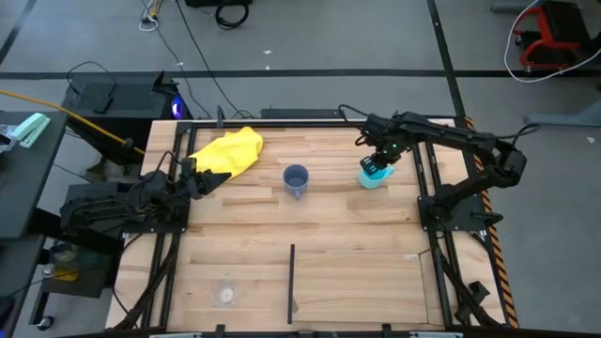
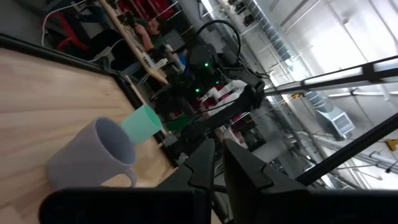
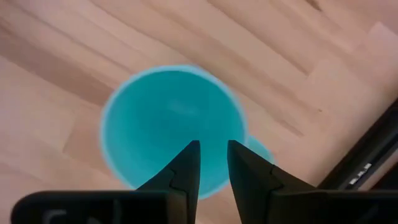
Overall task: Stack small to large cups/mugs on shelf
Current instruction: Adjust the blue mug, then put the transparent mug on the shelf
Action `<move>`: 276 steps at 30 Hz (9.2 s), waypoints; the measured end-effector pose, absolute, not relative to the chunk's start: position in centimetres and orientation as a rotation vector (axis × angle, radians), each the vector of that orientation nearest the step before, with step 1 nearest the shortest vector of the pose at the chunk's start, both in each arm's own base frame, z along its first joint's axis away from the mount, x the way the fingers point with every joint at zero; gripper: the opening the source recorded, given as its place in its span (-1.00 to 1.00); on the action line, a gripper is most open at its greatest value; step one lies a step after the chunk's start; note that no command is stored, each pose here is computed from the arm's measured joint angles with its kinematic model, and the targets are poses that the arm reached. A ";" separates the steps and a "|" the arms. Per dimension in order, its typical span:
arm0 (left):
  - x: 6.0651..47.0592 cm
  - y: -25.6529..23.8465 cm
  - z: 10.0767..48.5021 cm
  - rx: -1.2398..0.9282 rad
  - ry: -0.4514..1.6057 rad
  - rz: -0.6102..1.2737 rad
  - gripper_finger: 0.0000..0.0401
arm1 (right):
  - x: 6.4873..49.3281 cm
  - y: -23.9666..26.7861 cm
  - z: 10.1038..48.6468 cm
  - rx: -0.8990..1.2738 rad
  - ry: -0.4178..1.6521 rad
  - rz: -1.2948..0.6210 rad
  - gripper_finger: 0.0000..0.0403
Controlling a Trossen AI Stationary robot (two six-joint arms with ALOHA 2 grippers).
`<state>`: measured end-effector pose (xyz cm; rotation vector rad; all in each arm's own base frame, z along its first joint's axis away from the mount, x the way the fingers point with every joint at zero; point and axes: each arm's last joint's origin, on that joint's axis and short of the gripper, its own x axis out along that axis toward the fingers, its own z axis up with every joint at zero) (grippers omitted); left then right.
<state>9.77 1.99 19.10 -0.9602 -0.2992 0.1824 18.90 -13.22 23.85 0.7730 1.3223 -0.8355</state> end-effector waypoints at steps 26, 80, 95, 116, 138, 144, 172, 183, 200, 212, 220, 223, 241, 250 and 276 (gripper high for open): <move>9.8 2.0 18.7 -0.963 -0.264 0.201 -0.81 | 19.1 -15.0 22.1 0.755 1.333 -0.903 -0.56; 9.7 2.4 18.7 -0.963 -0.331 0.326 -0.89 | 24.8 -5.0 20.2 1.449 0.717 -1.371 -0.94; 9.7 2.4 18.7 -0.966 -0.332 0.325 -0.88 | 24.8 -5.1 20.2 1.371 0.747 -1.337 -0.66; 9.1 2.1 21.2 -0.816 -0.527 0.180 -0.80 | 23.9 -4.7 24.1 1.212 0.725 -1.109 -0.52; 11.2 0.3 36.2 -0.584 0.454 0.214 -0.92 | 19.0 -1.9 30.6 0.924 0.583 -0.744 -0.53; 14.2 -1.8 37.4 -0.675 0.896 0.311 -0.93 | 18.5 -1.4 31.1 0.896 0.575 -0.695 -0.53; 17.6 -21.7 29.9 -0.909 1.324 0.730 -0.70 | 18.3 1.4 31.3 0.705 0.685 -0.447 -0.53; 19.2 -24.0 26.4 -0.898 1.401 0.834 -0.46 | 18.2 2.3 31.3 0.685 0.703 -0.398 -0.53; 19.6 -24.5 24.2 -0.995 1.385 0.913 -0.38 | 18.0 3.4 31.3 0.663 0.722 -0.346 -0.53; 19.4 -24.2 21.2 -1.073 1.407 0.951 -0.45 | 18.0 3.7 31.3 0.656 0.728 -0.329 -0.53; 20.6 -22.8 18.7 -1.094 1.418 0.898 -0.71 | 18.0 3.7 31.3 0.665 0.727 -0.333 -0.53; 21.0 -22.0 18.6 -1.066 1.424 0.895 -0.88 | 18.0 3.7 31.3 0.666 0.726 -0.333 -0.53; 24.9 -11.4 29.1 -0.725 1.428 0.851 -0.97 | 17.5 3.6 31.0 0.653 0.771 -0.340 -0.53; 28.6 -2.7 36.7 -0.664 1.166 0.723 -0.97 | 15.2 3.2 30.3 0.725 0.914 -0.490 -0.53; 47.4 0.9 25.6 -0.540 1.285 0.311 -0.97 | 13.1 5.4 28.7 0.755 1.085 -0.719 -0.60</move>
